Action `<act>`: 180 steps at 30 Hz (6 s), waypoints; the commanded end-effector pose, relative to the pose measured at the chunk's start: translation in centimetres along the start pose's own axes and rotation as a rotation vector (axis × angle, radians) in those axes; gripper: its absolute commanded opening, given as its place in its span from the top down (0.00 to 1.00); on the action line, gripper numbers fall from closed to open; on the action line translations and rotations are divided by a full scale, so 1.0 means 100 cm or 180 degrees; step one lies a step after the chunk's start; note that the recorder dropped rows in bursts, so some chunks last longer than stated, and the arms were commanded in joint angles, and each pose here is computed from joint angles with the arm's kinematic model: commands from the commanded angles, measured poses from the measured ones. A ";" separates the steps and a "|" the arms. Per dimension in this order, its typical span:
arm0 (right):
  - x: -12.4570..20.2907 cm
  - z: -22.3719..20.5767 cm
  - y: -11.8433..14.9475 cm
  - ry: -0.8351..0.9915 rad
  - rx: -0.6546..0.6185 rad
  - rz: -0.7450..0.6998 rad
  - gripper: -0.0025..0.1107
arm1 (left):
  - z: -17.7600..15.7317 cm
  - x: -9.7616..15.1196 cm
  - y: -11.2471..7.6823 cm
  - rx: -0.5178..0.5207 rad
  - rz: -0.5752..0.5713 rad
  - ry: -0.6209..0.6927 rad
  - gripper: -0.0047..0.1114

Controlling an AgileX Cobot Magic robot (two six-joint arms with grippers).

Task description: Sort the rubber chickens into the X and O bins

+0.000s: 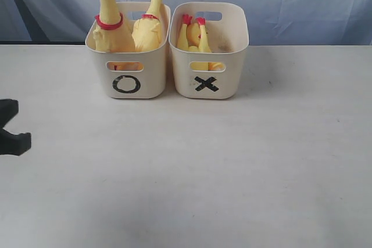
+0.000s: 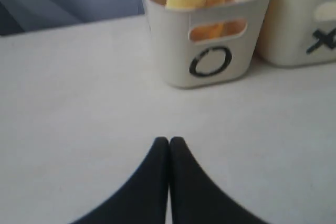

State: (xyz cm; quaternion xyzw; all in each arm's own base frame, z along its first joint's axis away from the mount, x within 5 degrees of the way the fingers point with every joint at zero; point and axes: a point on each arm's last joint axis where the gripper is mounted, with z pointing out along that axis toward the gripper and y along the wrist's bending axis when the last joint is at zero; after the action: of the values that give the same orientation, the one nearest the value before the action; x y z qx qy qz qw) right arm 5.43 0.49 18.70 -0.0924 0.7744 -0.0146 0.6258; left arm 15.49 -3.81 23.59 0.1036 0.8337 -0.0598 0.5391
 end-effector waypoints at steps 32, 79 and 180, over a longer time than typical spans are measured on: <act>0.001 0.000 0.000 -0.0001 0.0025 -0.0025 0.99 | -0.101 0.017 0.007 -0.0404 -0.0131 -0.1069 0.96; 0.001 0.000 0.000 -0.0002 0.0025 -0.0025 0.99 | -0.078 0.083 0.010 -0.0541 -0.0325 -0.0898 0.96; 0.001 0.000 0.007 -0.0032 -0.0315 0.0204 0.99 | -0.078 0.083 0.010 -0.0596 0.0078 -0.0876 0.96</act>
State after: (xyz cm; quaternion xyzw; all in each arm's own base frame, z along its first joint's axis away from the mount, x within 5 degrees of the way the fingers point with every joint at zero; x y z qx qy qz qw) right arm 5.33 1.14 18.58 -0.1012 0.7761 0.0437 0.6209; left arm 5.57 -0.28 19.37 0.0576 0.7538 0.0142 0.6544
